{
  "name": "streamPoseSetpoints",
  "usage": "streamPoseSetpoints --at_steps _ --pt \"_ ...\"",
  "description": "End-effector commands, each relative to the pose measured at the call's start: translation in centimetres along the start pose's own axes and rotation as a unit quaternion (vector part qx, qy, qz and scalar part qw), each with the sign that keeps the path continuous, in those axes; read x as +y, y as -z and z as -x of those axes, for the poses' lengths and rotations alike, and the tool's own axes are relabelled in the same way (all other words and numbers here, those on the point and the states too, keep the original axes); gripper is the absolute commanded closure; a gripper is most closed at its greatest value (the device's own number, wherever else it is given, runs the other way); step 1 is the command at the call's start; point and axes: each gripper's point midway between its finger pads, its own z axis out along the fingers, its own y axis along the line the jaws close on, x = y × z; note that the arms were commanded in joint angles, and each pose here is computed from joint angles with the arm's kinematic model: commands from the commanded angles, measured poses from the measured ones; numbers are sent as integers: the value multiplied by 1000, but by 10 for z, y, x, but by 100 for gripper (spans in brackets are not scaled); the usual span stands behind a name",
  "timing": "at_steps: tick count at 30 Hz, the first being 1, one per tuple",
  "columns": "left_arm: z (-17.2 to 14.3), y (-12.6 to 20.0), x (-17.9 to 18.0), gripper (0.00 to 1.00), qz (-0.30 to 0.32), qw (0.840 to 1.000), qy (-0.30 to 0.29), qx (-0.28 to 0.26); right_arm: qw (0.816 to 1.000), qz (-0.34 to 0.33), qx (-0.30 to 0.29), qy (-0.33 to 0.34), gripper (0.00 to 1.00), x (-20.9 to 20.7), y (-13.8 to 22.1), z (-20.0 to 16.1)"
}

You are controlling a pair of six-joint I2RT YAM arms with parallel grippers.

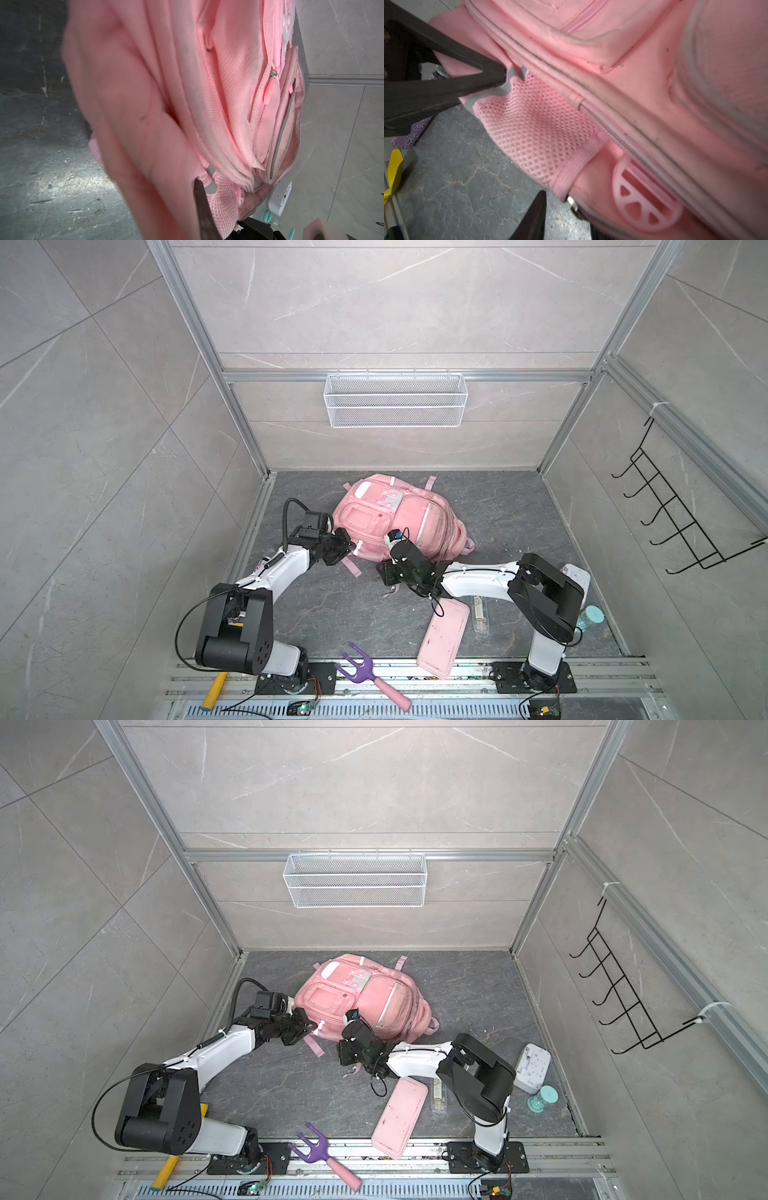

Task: Pack books, pencil case, and school supplies into a backpack
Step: Zip the student bag at the center of the table.

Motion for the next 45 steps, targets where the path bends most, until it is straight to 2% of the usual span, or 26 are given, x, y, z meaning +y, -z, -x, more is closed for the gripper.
streamPoseSetpoints --at_steps 1,7,14,24,29,39,45 --pt "7 18 -28 100 -38 999 -34 -15 1000 -5 -27 10 64 3 5 13" --pt "11 24 -36 100 -43 998 -39 -20 1000 -5 -28 6 61 -7 7 -1" --pt "12 29 -42 100 -46 998 -43 -21 998 18 -54 20 54 1 13 9" --pt "9 36 -43 100 -47 998 -45 -23 996 14 -83 36 53 5 13 24" --pt "9 40 -43 100 -44 998 -46 -27 995 14 -97 35 62 6 18 32" --pt "15 36 -38 100 -28 998 -49 -32 995 18 -95 31 92 5 33 30" --pt "29 35 -35 100 -10 997 -53 -45 997 9 -72 29 100 -3 39 17"
